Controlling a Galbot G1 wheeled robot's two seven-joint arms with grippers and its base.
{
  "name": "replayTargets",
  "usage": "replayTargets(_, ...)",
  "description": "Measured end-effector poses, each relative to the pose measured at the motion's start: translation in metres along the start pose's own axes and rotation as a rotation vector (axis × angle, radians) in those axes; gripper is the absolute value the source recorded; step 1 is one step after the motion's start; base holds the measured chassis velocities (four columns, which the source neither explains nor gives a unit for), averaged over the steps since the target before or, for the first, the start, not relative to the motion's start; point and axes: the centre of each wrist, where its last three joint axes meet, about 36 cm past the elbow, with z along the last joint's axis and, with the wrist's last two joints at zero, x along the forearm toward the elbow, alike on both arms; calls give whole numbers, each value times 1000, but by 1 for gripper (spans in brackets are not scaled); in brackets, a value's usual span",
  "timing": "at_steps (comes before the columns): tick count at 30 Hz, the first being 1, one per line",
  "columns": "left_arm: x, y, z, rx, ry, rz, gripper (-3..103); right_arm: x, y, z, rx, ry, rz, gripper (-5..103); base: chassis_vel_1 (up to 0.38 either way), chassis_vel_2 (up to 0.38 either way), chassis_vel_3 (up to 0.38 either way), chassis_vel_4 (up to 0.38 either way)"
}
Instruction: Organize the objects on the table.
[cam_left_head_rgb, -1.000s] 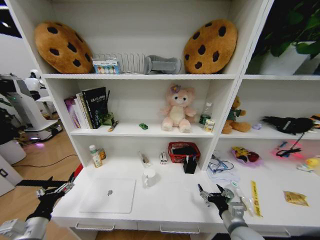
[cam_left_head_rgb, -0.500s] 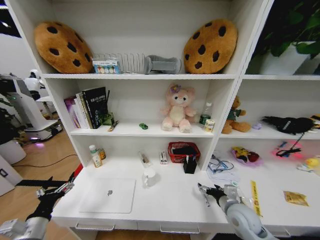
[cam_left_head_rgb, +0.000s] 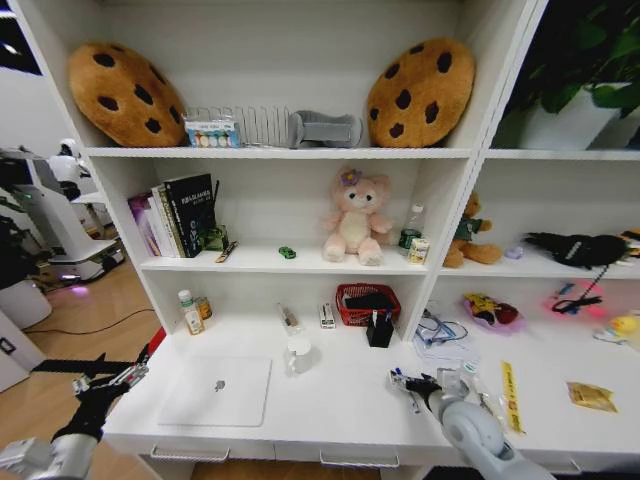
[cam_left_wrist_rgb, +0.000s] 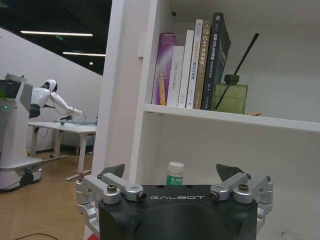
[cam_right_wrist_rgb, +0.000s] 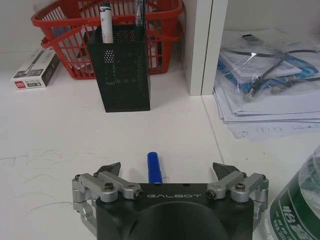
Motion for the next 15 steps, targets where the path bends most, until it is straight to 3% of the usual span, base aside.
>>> replayTargets(2, 0, 0, 0, 0, 0, 0, 100, -1, 0, 1, 4, 2, 1, 103, 0, 0, 0, 0)
replayTargets(4, 0, 0, 0, 0, 0, 0, 100, -3, 1, 2, 10, 6, 1, 100, 0, 0, 0, 0)
replayTargets(6, 0, 0, 0, 0, 0, 0, 100, -6, 1, 3, 21, 12, 2, 90, 0, 0, 0, 0)
replayTargets(8, 0, 0, 0, 0, 0, 0, 100, -7, 2, 3, 24, 14, 2, 90, 0, 0, 0, 0)
replayTargets(11, 0, 0, 0, 0, 0, 0, 100, -7, 3, 3, 38, 17, 1, 73, 0, 0, 0, 0)
replayTargets(15, 0, 0, 0, 0, 0, 0, 100, -7, 3, 4, 43, 18, 2, 62, 0, 0, 0, 0)
